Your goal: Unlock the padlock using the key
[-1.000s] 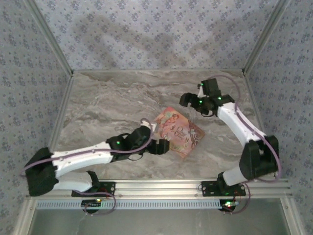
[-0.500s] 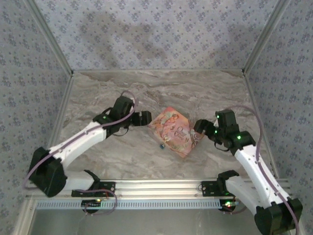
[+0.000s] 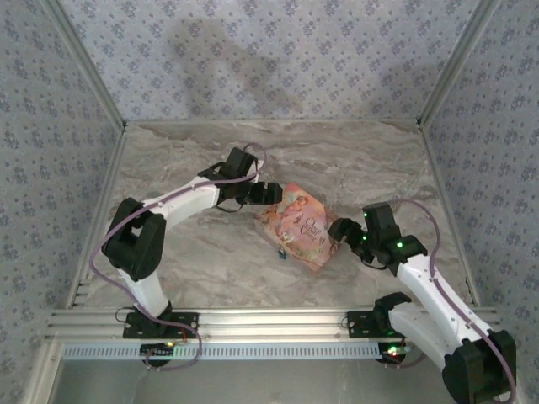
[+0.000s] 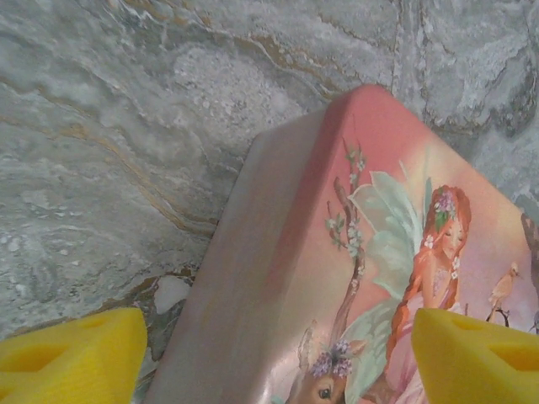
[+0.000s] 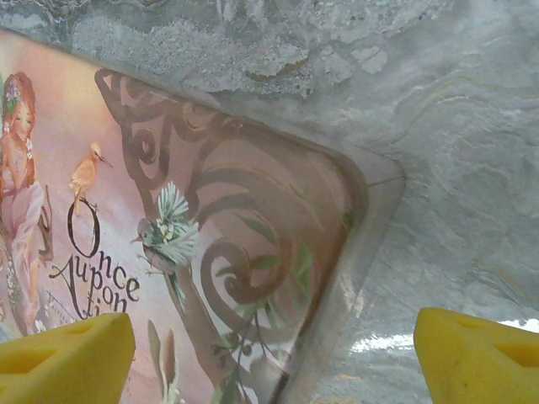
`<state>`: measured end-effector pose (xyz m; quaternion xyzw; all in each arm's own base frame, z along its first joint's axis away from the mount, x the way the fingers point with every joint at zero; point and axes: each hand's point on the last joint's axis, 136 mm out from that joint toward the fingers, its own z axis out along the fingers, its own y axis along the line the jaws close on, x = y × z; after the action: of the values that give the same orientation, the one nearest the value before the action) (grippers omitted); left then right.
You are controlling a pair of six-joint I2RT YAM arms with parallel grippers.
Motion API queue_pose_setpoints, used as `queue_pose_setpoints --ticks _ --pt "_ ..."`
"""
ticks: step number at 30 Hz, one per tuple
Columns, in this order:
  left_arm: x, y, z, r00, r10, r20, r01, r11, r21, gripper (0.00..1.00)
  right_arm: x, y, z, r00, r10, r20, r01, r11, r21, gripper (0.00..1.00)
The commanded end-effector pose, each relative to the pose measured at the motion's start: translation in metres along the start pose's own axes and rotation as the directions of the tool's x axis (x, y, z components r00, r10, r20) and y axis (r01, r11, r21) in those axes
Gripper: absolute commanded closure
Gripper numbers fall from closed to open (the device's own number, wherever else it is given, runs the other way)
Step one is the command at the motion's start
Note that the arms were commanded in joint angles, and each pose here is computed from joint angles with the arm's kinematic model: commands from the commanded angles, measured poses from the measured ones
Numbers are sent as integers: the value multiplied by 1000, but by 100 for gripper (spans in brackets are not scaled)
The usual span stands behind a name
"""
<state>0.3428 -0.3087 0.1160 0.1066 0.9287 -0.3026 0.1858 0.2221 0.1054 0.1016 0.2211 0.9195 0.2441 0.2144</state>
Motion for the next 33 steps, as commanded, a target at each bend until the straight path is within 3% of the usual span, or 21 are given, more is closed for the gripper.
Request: queue_pose_setpoints --ticks 1,10,19,25,33 --pt "-2 -19 -4 1000 23 -5 -23 997 74 19 -6 12 6 1000 6 3 -6 999 -42 12" --pt "36 -16 -4 1000 -4 -24 6 997 81 22 -36 34 23 1000 -30 8 31 999 -39 13" --pt "55 -20 -22 998 -33 49 29 997 78 22 -71 62 51 995 -95 -17 95 995 -42 15" --pt "54 -12 -25 990 -77 117 73 996 44 23 -89 89 74 987 -149 -58 144 987 -77 19" --pt "38 -9 -13 988 -70 136 70 998 -1 26 -102 96 100 981 -171 -89 165 984 -68 27"
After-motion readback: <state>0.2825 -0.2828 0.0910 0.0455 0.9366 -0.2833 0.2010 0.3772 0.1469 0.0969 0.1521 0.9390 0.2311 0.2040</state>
